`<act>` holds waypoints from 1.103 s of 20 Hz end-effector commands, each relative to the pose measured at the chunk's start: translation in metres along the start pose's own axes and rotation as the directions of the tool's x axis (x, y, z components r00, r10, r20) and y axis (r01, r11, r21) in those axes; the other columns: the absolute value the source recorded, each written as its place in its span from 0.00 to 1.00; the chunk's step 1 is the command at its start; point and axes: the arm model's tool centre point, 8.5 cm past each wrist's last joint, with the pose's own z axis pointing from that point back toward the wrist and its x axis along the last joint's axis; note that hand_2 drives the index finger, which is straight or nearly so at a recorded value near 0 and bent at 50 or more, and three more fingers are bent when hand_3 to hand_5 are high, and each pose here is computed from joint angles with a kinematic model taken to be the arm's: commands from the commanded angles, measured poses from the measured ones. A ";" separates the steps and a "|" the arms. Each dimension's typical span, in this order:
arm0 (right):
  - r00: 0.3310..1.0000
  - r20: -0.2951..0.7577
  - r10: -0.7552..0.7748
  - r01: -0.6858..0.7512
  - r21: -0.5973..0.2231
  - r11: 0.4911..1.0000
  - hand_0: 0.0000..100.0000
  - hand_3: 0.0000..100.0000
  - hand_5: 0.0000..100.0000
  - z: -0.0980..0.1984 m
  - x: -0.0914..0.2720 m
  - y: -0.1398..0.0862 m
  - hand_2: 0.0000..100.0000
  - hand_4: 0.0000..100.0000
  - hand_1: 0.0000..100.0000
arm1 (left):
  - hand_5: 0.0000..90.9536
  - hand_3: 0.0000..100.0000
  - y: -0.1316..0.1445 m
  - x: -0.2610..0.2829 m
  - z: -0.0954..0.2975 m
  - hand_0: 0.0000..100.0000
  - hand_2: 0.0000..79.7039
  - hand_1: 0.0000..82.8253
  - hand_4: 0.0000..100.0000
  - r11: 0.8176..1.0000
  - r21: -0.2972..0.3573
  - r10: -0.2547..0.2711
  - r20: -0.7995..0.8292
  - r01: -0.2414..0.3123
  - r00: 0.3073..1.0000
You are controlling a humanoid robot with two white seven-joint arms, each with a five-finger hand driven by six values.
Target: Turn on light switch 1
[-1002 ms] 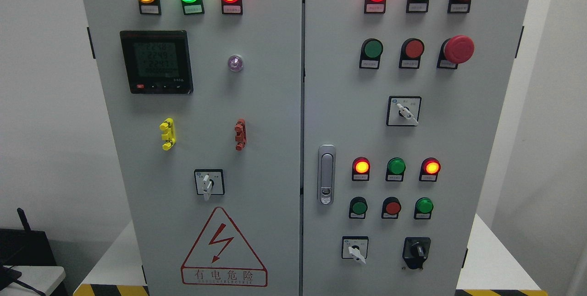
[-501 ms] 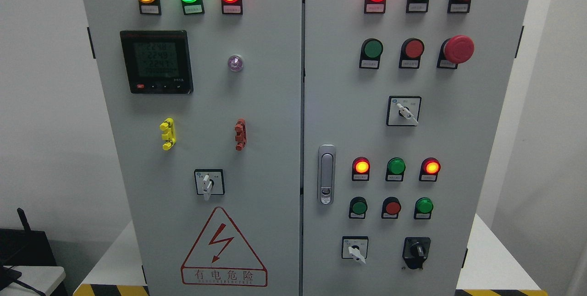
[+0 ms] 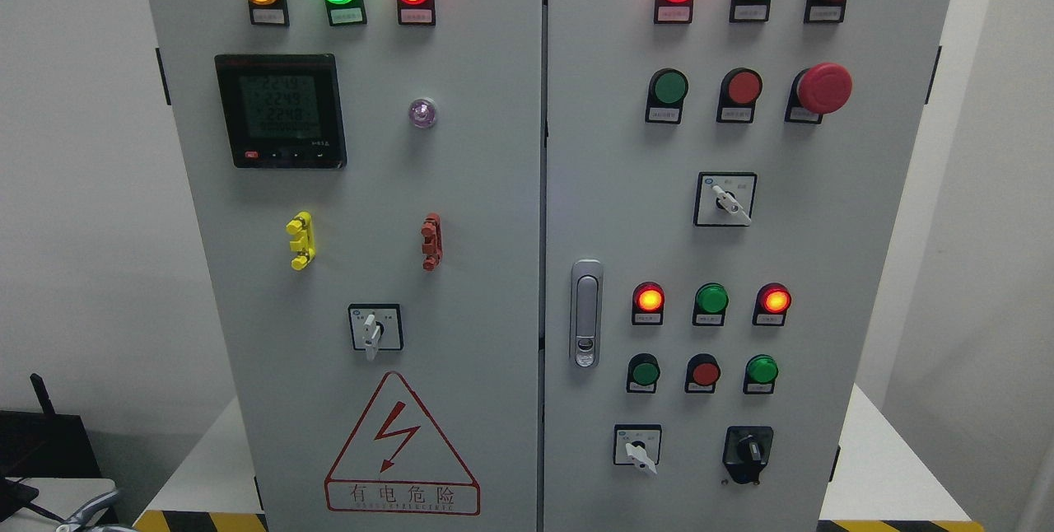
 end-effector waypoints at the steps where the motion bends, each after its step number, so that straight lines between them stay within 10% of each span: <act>1: 1.000 -0.002 -0.008 0.008 0.002 1.000 0.12 0.00 0.00 0.000 0.000 0.001 0.00 0.00 0.39 | 0.45 0.54 -0.078 0.080 -0.035 0.34 0.37 0.00 0.67 0.989 -0.134 0.095 0.229 -0.065 0.969; 7: 1.000 0.000 -0.008 0.008 0.002 1.000 0.12 0.00 0.00 0.000 0.000 0.001 0.00 0.00 0.39 | 0.66 0.61 -0.128 0.113 -0.044 0.24 0.41 0.00 0.73 0.967 -0.146 0.237 0.237 -0.207 0.942; 22: 1.000 0.000 -0.008 0.008 0.002 1.000 0.12 0.00 0.00 0.000 0.001 0.001 0.00 0.00 0.39 | 0.73 0.68 -0.153 0.133 -0.066 0.22 0.48 0.00 0.76 0.949 -0.029 0.316 0.108 -0.315 0.943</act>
